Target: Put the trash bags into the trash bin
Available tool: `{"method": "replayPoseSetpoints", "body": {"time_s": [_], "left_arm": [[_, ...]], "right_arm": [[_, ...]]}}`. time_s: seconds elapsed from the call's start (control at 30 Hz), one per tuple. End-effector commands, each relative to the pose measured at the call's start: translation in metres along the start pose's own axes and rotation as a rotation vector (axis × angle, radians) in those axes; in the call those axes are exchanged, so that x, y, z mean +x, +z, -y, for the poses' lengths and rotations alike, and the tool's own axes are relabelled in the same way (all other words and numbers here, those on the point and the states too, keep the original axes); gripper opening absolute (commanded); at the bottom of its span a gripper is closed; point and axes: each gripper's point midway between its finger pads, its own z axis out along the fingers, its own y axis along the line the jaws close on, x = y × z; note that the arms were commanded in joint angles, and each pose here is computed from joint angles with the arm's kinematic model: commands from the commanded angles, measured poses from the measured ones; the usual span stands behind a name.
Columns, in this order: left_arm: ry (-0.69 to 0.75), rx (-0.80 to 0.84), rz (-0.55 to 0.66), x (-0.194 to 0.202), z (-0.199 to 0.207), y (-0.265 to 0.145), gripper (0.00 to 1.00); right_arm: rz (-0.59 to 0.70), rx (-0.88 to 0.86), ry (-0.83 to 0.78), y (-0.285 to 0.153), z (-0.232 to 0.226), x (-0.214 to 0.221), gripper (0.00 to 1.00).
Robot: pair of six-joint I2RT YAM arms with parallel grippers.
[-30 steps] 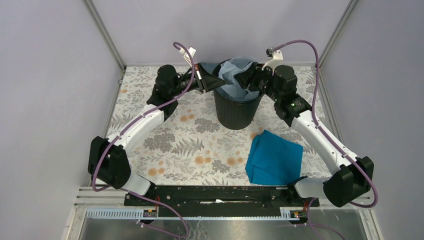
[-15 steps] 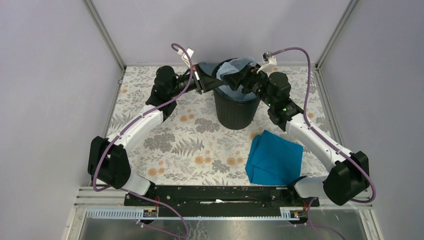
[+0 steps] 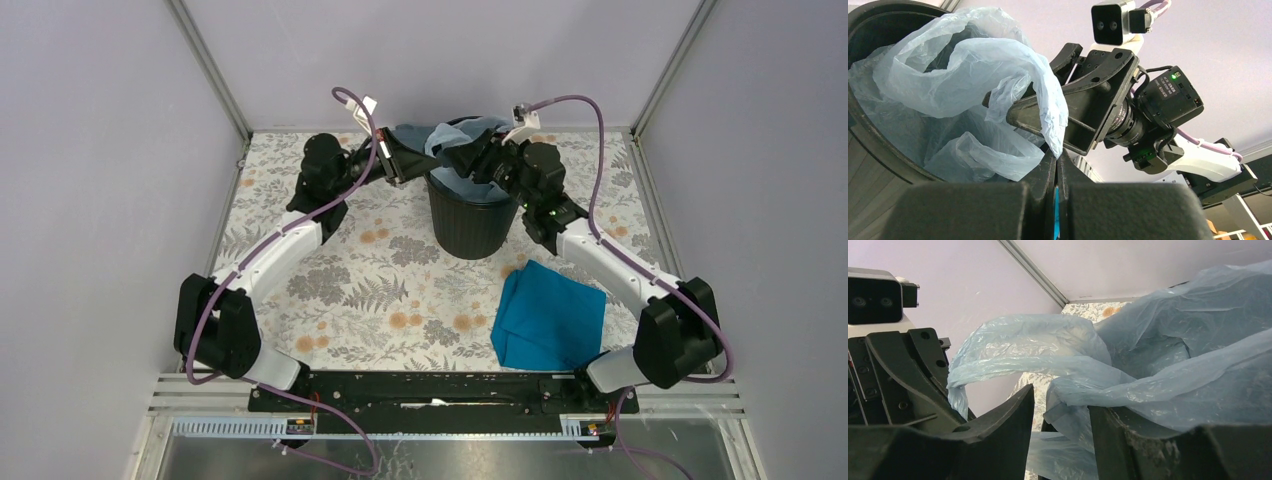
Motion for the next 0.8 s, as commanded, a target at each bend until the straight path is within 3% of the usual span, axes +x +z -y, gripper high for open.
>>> {"method": "replayPoseSetpoints", "body": {"time_s": [0.0,0.07,0.17,0.23,0.37,0.47,0.77], "left_arm": [[0.046,0.070,0.040,-0.013,0.023,-0.006,0.00],[0.035,0.073,0.044,-0.013,0.022,-0.007,0.00],[0.035,0.034,0.056,-0.016,0.016,-0.010,0.00],[0.033,-0.018,0.076,-0.022,0.008,-0.015,0.00],[-0.002,-0.110,0.113,-0.033,-0.015,-0.028,0.00],[-0.024,-0.131,0.116,-0.033,-0.025,-0.036,0.00],[-0.031,-0.159,0.113,-0.025,-0.030,-0.053,0.00]], "right_arm": [[0.088,-0.084,-0.050,0.011,-0.029,-0.029,0.51],[0.090,-0.085,-0.052,0.013,-0.030,-0.030,0.46],[0.088,-0.034,-0.042,0.004,-0.029,-0.037,0.18],[0.087,0.017,-0.051,-0.013,-0.029,-0.045,0.08],[0.037,0.191,-0.146,-0.056,-0.013,-0.056,0.00],[-0.009,0.317,-0.211,-0.097,0.006,-0.057,0.00],[0.041,0.594,-0.398,-0.185,0.044,-0.076,0.00]]}}
